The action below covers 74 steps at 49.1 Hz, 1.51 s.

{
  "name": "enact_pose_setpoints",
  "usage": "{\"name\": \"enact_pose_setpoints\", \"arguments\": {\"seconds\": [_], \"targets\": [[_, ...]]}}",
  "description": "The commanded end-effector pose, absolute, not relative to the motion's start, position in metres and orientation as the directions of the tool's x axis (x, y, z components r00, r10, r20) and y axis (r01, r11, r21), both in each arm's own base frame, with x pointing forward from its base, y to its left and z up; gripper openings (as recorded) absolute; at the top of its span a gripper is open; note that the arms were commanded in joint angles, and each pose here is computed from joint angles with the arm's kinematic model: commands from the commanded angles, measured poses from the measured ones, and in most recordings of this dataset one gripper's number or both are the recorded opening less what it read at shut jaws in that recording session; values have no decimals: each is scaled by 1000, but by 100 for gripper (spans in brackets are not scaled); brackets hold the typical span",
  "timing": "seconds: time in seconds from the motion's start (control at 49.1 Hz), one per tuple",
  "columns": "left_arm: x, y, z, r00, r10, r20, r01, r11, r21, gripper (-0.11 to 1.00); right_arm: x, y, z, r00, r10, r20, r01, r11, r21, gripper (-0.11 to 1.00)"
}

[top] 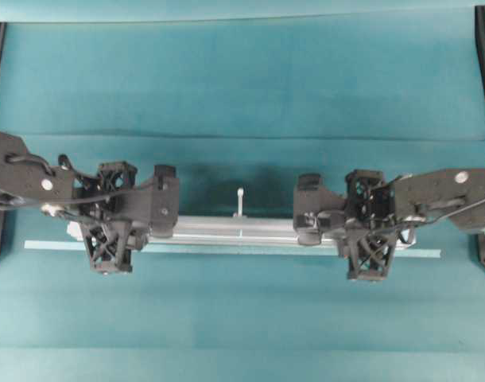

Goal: Lift the large metal rail with both hands.
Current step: 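Lift the silver rail upward with both grippers together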

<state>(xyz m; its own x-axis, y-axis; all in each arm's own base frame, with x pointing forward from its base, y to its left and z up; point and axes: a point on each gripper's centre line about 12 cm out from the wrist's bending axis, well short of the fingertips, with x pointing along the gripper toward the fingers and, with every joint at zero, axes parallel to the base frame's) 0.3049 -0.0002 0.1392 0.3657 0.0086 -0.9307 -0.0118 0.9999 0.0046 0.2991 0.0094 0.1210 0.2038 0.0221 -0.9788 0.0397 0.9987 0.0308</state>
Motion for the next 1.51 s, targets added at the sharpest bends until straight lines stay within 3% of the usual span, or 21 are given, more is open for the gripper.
{"name": "enact_pose_setpoints", "arguments": {"seconds": [0.0,0.407,1.18,1.485], "targets": [[310,0,169,410,10,-912,-12,1000,6,35,305,11,146,245,26,-969,42,998,38,39],[297,0,239,442,13,-897,-15,1000,7,35,301,9,241,244,51,-968,60,996,68,39],[285,-2,364,454,13,-891,-34,999,-2,35,294,21,370,202,152,-968,71,983,169,39],[285,-3,400,414,14,-910,-39,999,-3,35,294,27,417,286,179,-941,66,977,205,39]]}}
